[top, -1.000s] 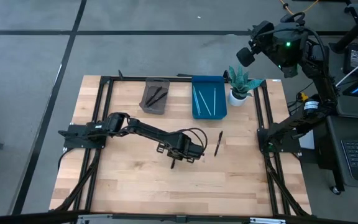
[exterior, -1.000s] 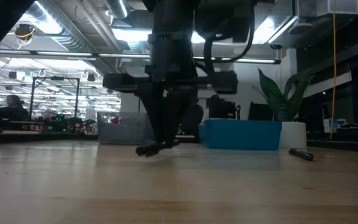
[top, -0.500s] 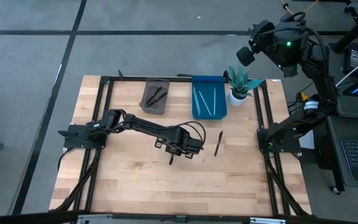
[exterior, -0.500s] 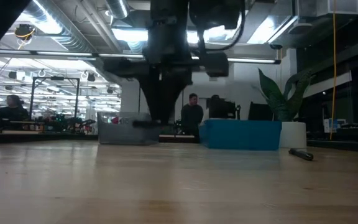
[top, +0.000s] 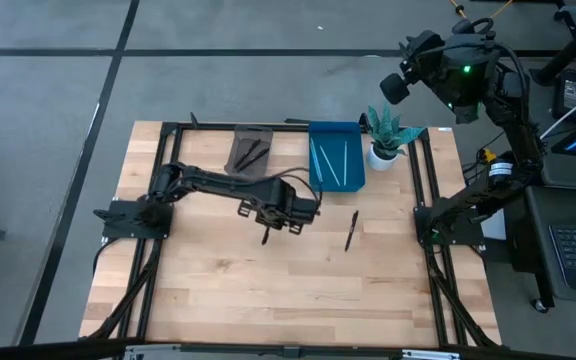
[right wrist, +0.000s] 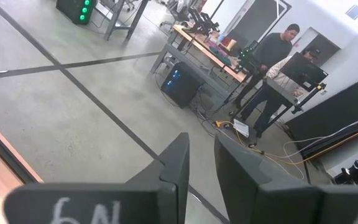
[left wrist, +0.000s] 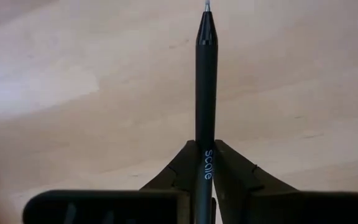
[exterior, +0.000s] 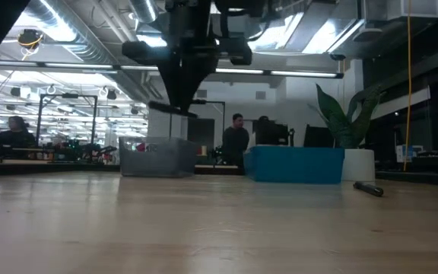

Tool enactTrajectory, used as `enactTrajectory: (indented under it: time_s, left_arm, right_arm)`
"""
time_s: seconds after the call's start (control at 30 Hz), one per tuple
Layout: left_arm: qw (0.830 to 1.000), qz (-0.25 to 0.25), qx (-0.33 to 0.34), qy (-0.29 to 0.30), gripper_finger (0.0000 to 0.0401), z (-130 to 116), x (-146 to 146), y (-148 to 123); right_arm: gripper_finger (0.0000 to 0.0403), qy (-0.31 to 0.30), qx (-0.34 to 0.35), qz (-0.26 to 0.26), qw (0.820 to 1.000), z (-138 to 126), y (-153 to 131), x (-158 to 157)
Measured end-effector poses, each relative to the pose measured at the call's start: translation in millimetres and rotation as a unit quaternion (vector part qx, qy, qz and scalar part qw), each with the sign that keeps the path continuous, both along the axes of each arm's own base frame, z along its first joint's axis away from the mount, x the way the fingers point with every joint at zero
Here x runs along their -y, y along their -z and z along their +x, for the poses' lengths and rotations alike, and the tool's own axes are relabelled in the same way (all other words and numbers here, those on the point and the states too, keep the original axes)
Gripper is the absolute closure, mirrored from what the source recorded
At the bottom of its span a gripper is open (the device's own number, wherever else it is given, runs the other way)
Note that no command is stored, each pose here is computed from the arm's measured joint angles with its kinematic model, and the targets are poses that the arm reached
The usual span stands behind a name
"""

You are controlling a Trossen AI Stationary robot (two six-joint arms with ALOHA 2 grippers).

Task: Sort pens & pencils
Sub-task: Put the bottom black pen into the gray bin

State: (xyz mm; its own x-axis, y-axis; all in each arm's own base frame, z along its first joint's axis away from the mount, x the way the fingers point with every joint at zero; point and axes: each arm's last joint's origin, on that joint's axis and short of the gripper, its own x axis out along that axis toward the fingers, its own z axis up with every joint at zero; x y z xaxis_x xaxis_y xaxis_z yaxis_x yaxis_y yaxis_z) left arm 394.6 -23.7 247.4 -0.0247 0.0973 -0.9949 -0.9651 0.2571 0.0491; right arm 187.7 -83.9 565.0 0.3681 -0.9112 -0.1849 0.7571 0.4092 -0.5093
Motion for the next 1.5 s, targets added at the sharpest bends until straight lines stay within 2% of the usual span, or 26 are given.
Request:
enactTrajectory:
  time_s: [0.33, 0.6, 0.9, 1.1, 1.3, 1.5]
  left_arm:
    - [1.0, 0.01, -0.006, -0.008, 0.0373, -18.2, -28.2, -26.6]
    - [0.999, 0.02, -0.025, -0.002, 0.0357, -36.3, -75.6, -43.3]
    - [0.997, 0.036, -0.058, 0.043, 0.0367, -57.2, -156.1, -42.9]
    - [0.995, 0.036, -0.067, 0.058, 0.0354, -77.4, -203.0, -42.7]
    - [0.995, 0.047, -0.049, 0.072, 0.0358, -87.9, -232.4, -42.5]
    - [0.994, 0.053, -0.038, 0.092, 0.0367, -84.7, -242.8, -36.1]
  right_arm:
    - [0.0325, -0.002, -0.007, -0.004, 1.0, 0.0, -0.2, 0.0]
    - [0.0325, -0.002, -0.001, -0.005, 1.0, 0.3, -1.2, 0.0]
    - [0.0325, 0.0, 0.01, -0.003, 1.0, 0.5, -1.7, 0.1]
    - [0.0325, 0.001, 0.028, -0.006, 1.0, 1.0, -4.2, 0.3]
    - [0.0325, 0.001, 0.04, -0.01, 0.999, 1.5, -6.4, 0.5]
    - [0.0325, 0.001, 0.044, -0.012, 0.999, 1.6, -7.2, 0.5]
